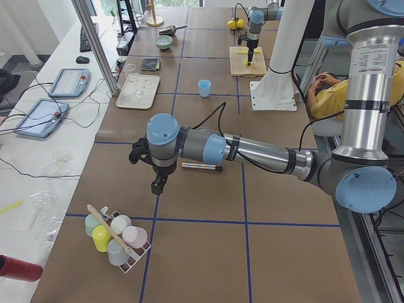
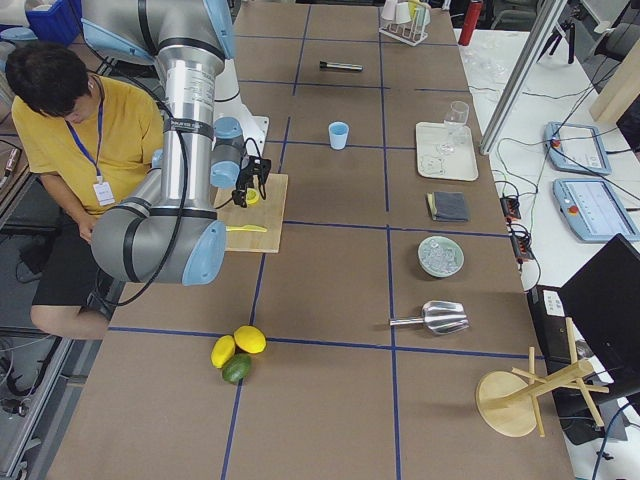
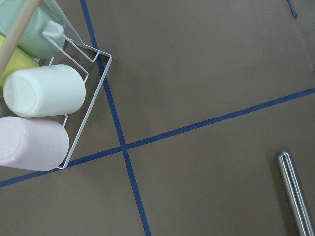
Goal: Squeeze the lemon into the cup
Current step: 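Lower the right gripper and grasp the yellow lemon slice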
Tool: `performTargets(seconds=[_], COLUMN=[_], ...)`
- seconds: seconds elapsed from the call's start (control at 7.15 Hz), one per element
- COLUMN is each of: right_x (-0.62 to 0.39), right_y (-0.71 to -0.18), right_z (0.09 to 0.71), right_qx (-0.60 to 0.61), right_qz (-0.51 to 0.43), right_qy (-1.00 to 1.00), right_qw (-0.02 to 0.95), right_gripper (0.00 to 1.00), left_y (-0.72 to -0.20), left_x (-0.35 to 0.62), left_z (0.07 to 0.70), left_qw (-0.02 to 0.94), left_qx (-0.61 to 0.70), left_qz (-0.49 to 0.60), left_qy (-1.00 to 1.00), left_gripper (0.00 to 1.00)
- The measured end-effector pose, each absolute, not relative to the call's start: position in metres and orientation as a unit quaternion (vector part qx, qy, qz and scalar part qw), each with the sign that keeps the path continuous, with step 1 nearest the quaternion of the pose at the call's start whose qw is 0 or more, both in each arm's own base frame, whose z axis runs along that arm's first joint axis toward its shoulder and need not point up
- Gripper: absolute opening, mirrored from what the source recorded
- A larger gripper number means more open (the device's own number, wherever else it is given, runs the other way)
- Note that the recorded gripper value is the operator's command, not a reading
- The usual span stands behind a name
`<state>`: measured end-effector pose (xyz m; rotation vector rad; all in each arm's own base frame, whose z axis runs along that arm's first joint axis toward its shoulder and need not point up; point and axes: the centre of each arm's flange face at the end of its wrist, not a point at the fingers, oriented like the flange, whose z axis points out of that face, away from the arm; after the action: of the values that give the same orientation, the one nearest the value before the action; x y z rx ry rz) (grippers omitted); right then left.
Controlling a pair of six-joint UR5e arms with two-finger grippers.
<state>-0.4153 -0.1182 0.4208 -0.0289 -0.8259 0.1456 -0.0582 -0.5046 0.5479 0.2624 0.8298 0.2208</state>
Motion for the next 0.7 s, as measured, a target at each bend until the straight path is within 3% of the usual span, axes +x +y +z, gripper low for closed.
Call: performTargets(seconds=[0.14, 0.28, 0.7], right_x=[-0.4151, -0.4149, -0.4114], right_y=[-0.1189, -0.1196, -0.1258], right_z=[0.4202, 0.4195, 0.4169], right_qx=[-0.014, -0.013, -0.011], right_qz=[0.072, 0.073, 0.079], right_qy=[-0.402, -0.402, -0.405], right_qw=[0.913, 0.912, 0.911], right_gripper=[0.50, 0.48, 0.48], left_y=[-0.5045, -0.5045, -0.5039], left_x=[-0.0582, -0.0582, -0.0582], left_z=[0.5477, 0.5474, 0.5478], left_qw=[0.901, 0.901, 0.901], left_qx=[0.127, 0.127, 0.127], left_qz=[0.107, 0.107, 0.107], left_qy=[0.401, 0.401, 0.401], left_gripper=[1.00, 1.00, 1.00])
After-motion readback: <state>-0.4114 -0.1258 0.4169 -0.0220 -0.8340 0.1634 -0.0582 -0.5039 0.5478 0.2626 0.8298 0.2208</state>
